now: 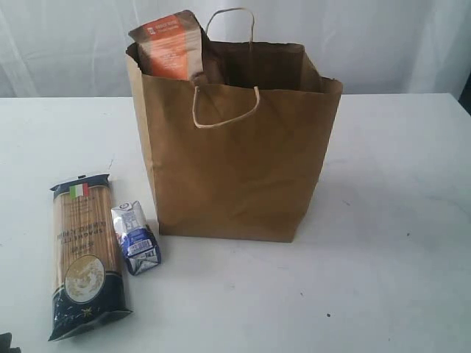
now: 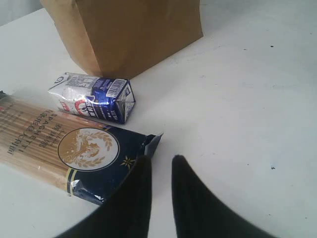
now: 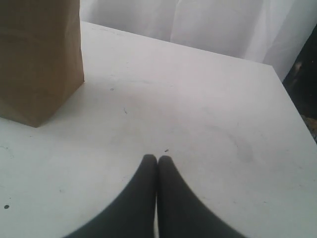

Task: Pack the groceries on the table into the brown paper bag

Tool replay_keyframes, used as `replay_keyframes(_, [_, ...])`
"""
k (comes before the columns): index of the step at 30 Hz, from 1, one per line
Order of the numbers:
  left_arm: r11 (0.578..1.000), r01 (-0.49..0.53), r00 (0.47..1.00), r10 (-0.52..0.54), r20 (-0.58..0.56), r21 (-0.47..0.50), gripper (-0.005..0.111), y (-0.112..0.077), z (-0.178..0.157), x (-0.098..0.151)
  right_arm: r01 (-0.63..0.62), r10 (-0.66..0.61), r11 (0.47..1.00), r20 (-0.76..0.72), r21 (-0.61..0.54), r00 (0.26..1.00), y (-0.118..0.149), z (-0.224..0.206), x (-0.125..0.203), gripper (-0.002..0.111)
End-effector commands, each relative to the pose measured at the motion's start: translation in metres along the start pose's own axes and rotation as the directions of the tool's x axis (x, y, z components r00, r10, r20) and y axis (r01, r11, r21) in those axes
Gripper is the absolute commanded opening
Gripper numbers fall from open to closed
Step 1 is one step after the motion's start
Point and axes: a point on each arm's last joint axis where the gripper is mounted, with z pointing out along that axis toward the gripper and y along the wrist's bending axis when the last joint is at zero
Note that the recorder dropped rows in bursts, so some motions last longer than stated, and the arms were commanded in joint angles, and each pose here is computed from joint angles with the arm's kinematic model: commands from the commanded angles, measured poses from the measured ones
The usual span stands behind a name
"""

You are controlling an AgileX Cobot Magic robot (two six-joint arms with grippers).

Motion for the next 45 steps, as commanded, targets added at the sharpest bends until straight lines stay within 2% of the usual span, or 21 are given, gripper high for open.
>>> replay_keyframes(1, [1.000,0.002,1.000,-0.002,-0.002,0.008,0.021,-0.0007,0.0001,0.0012,-0.002,0.002,1.000,0.002,0.006,1.000,-0.0002,0.0001,0.0013,0.000])
replay_keyframes(45, [1.000,0.002,1.000,-0.002,-0.002,0.008,0.021,-0.0007,0.0001,0.0012,-0.050,0.050,0.999,0.003,0.004,0.999,-0.0001,0.0001,0.0012,0.000])
